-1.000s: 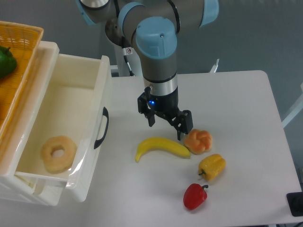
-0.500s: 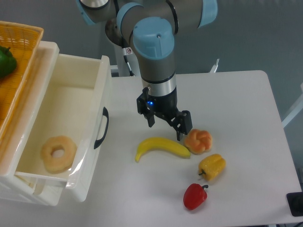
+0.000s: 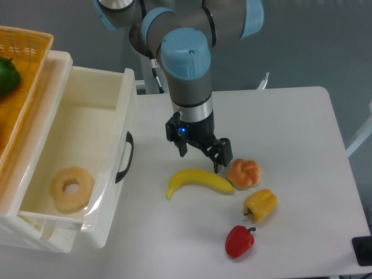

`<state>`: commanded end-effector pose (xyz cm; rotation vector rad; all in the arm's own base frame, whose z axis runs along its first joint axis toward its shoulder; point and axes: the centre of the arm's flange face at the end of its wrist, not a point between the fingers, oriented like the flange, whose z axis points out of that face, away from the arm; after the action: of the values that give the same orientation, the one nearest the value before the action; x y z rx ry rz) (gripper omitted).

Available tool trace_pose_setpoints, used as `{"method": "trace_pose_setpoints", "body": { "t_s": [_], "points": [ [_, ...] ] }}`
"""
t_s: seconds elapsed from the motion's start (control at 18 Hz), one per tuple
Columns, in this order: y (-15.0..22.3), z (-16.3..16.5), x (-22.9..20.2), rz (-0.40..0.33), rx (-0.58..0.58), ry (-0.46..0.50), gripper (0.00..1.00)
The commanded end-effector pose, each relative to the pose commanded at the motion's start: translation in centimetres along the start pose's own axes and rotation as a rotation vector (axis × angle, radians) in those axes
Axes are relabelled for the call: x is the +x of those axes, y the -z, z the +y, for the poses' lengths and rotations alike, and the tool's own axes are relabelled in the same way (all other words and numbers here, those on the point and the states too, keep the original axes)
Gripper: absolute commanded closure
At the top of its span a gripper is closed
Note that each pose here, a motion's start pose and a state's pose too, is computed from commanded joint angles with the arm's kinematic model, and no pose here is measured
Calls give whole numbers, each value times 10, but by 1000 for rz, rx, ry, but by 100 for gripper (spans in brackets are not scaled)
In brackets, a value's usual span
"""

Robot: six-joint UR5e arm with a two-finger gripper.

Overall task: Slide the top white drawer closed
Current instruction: 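Move the gripper down and toward the open white drawer's front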

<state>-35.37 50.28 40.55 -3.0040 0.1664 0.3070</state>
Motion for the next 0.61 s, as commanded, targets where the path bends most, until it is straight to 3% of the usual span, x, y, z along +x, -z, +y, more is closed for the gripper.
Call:
{"method": "trace_pose_setpoints", "body": {
  "t_s": [0.28,0.5,0.61],
  "points": [
    [-9,-5,4,8,-14,92,0],
    [-18,-8,7,20,-23,246,0],
    [-20,-11,11,24,-25,249,0]
  ]
}}
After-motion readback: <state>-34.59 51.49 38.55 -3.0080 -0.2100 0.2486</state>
